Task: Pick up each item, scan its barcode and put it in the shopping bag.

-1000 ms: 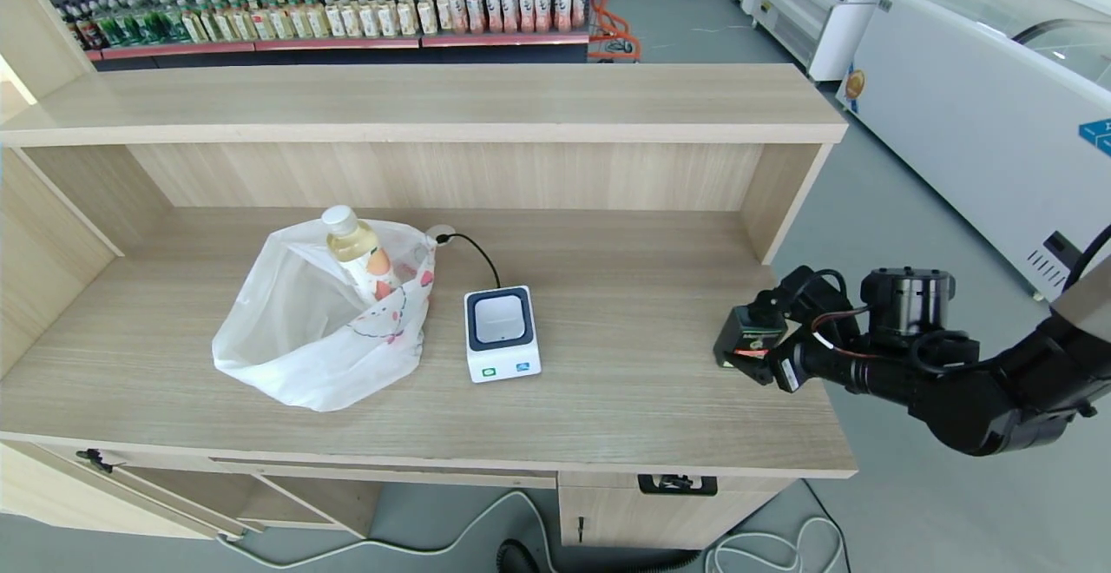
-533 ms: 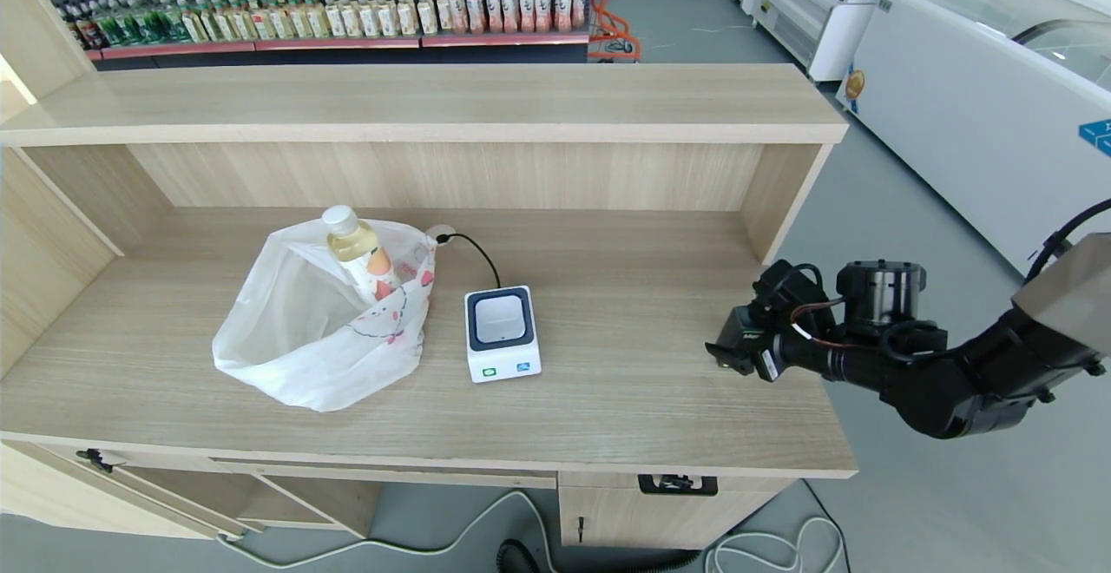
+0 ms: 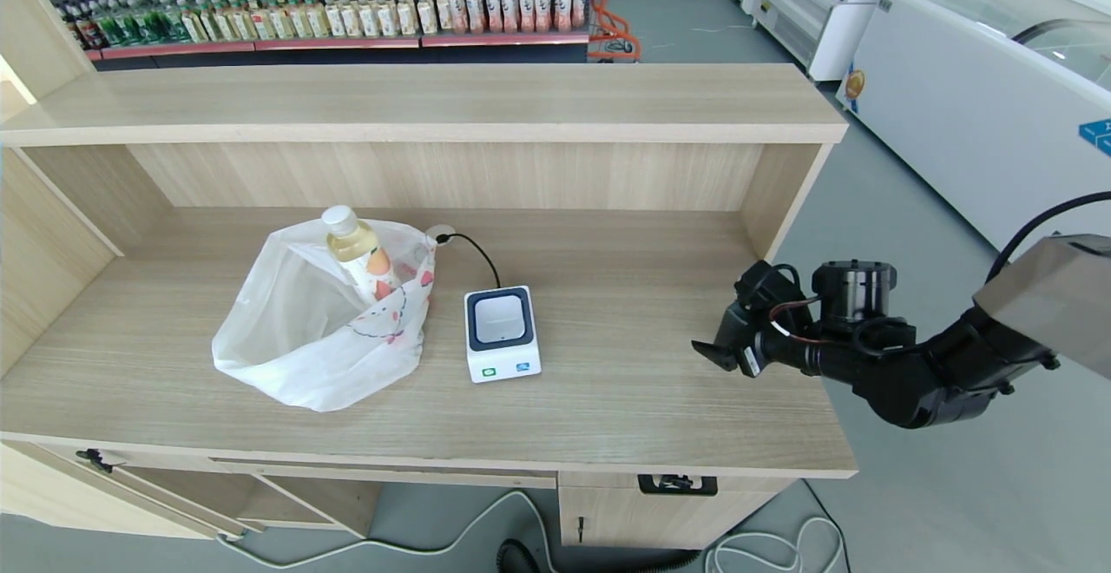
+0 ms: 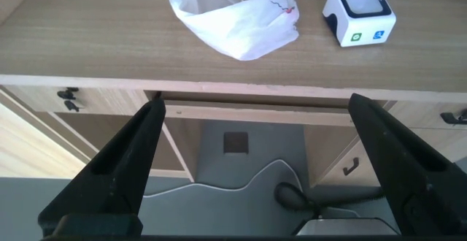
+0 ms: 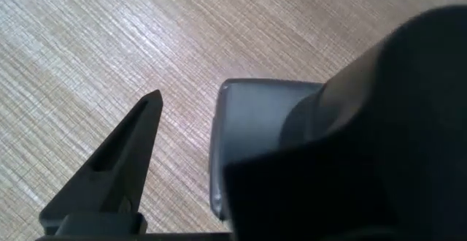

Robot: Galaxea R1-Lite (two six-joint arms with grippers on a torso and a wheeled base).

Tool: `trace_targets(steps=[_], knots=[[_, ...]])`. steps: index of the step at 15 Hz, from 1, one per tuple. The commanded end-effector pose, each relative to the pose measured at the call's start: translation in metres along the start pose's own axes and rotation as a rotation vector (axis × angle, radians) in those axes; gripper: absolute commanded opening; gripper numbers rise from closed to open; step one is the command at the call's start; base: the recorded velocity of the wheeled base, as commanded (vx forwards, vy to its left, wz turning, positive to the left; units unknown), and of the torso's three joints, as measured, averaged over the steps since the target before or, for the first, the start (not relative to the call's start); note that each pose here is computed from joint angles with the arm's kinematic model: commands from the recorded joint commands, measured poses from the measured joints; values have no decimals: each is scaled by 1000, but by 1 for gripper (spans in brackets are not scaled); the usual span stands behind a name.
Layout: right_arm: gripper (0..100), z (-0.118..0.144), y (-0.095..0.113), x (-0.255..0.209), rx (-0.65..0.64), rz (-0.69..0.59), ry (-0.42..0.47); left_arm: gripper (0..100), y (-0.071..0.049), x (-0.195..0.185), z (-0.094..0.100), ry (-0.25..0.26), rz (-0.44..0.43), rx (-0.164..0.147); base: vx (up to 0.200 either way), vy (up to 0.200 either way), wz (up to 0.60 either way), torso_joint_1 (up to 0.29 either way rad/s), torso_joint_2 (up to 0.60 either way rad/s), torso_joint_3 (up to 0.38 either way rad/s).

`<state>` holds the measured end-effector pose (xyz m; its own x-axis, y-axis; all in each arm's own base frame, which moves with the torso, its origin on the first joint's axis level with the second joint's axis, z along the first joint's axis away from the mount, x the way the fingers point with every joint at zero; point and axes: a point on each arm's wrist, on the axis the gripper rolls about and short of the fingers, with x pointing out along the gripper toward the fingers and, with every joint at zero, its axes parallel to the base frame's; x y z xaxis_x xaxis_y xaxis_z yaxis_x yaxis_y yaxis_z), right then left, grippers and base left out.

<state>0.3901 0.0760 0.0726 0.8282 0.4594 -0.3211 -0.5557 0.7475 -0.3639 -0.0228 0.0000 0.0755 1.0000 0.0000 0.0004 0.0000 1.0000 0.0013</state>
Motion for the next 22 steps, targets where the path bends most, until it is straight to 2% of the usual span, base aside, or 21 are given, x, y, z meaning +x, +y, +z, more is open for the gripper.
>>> trace_targets(steps=[1, 8, 10, 12, 14, 15, 16, 17, 19, 20, 21, 22], knots=[[0, 1, 0, 2, -2, 2, -5, 100, 0, 0, 0, 0, 0, 0, 0, 0, 0, 0, 0, 0], [0, 32, -6, -34, -20, 2, -95, 100, 0, 0, 0, 0, 0, 0, 0, 0, 0, 0, 0, 0], [0, 59, -4, -76, 17, 8, -177, 100, 0, 0, 0, 0, 0, 0, 0, 0, 0, 0, 0, 0], [0, 95, -4, -117, 92, 66, -339, 100, 0, 0, 0, 0, 0, 0, 0, 0, 0, 0, 0, 0], [0, 133, 14, -162, 142, 257, -551, 100, 0, 0, 0, 0, 0, 0, 0, 0, 0, 0, 0, 0], [0, 147, 20, -182, 90, 327, -650, 100, 0, 0, 0, 0, 0, 0, 0, 0, 0, 0, 0, 0], [0, 154, 24, -189, 49, 365, -695, 100, 0, 0, 0, 0, 0, 0, 0, 0, 0, 0, 0, 0], [0, 168, 35, -203, -86, 439, -799, 100, 0, 0, 0, 0, 0, 0, 0, 0, 0, 0, 0, 0], [0, 180, 56, -215, -319, 542, -936, 100, 0, 0, 0, 0, 0, 0, 0, 0, 0, 0, 0, 0], [0, 181, 61, -216, -378, 563, -968, 100, 0, 0, 0, 0, 0, 0, 0, 0, 0, 0, 0, 0], [0, 188, 77, -218, -496, 595, -1058, 100, 0, 0, 0, 0, 0, 0, 0, 0, 0, 0, 0, 0], [0, 190, 87, -218, -540, 611, -1095, 100, 0, 0, 0, 0, 0, 0, 0, 0, 0, 0, 0, 0]])
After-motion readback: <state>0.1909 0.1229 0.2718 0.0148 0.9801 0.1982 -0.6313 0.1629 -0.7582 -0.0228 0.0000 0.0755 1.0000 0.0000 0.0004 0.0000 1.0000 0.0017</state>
